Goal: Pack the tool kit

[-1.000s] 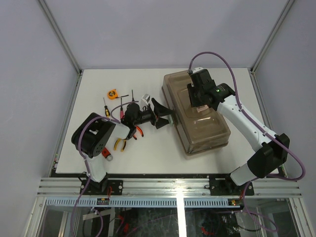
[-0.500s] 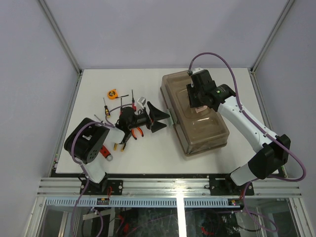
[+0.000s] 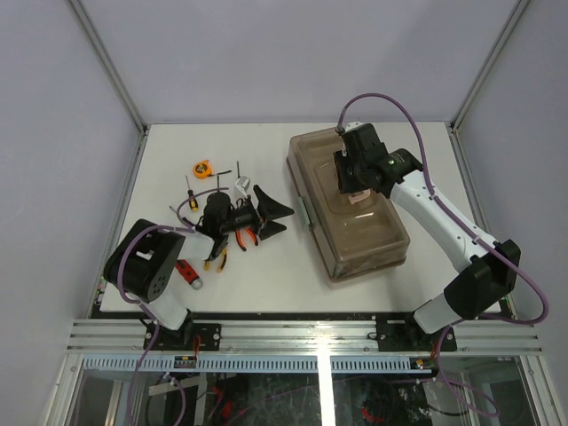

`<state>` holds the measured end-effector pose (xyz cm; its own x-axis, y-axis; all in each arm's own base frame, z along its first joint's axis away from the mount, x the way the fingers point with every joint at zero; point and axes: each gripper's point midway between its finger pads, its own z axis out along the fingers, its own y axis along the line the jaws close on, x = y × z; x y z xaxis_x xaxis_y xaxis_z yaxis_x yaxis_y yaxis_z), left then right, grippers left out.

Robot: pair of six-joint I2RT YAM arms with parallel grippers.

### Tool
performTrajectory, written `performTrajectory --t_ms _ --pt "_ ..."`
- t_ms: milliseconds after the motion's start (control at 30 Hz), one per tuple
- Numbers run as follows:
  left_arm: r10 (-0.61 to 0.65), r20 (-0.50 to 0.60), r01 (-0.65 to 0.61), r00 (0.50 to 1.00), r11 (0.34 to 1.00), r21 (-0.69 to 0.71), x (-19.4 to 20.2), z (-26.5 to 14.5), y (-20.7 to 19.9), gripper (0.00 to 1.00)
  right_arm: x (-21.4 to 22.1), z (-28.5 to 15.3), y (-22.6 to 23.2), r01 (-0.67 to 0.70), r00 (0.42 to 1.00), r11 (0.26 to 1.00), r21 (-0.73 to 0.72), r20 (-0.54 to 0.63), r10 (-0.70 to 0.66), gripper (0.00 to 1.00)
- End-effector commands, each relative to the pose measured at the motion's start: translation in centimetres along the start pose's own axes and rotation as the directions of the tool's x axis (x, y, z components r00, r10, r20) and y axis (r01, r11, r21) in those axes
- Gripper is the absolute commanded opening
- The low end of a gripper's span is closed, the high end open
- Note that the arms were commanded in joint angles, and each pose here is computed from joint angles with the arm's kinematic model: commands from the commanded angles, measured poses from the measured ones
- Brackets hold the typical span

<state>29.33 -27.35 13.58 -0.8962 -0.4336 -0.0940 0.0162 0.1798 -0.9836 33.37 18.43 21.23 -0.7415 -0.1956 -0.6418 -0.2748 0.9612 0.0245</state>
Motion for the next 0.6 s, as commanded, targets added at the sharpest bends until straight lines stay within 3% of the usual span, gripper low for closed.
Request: performTrajectory --t_ms 0,133,233,433,567 --pt "0.039 0.015 -0.039 0.999 0.999 0.003 -1.1 -0.4 -0.3 1.00 8.3 -0.5 2.4 0.000 0.934 0.996 -0.086 -0.355 -0.030 0.36" --pt "0.039 0.033 -0.040 0.999 0.998 0.040 -2.5 -0.3 -1.6 1.00 8.4 -0.5 1.5 0.042 0.919 0.998 -0.052 -0.390 -0.059 0.38" --pt "0.062 0.056 -0.065 0.997 0.996 0.060 -3.7 -0.4 -2.6 1.00 7.2 -0.9 1.5 0.040 0.928 0.998 -0.040 -0.370 -0.052 0.46" --pt "0.090 0.156 -0.104 0.984 0.991 0.087 -9.5 -0.1 -4.3 1.00 1.5 -3.1 0.7 0.058 0.978 0.998 0.007 -0.199 -0.055 0.75" --pt "0.111 0.169 -0.125 0.979 0.989 0.078 -12.8 0.9 -4.1 1.00 -2.9 -5.3 -1.0 0.047 0.996 0.998 0.048 -0.080 -0.043 0.82"
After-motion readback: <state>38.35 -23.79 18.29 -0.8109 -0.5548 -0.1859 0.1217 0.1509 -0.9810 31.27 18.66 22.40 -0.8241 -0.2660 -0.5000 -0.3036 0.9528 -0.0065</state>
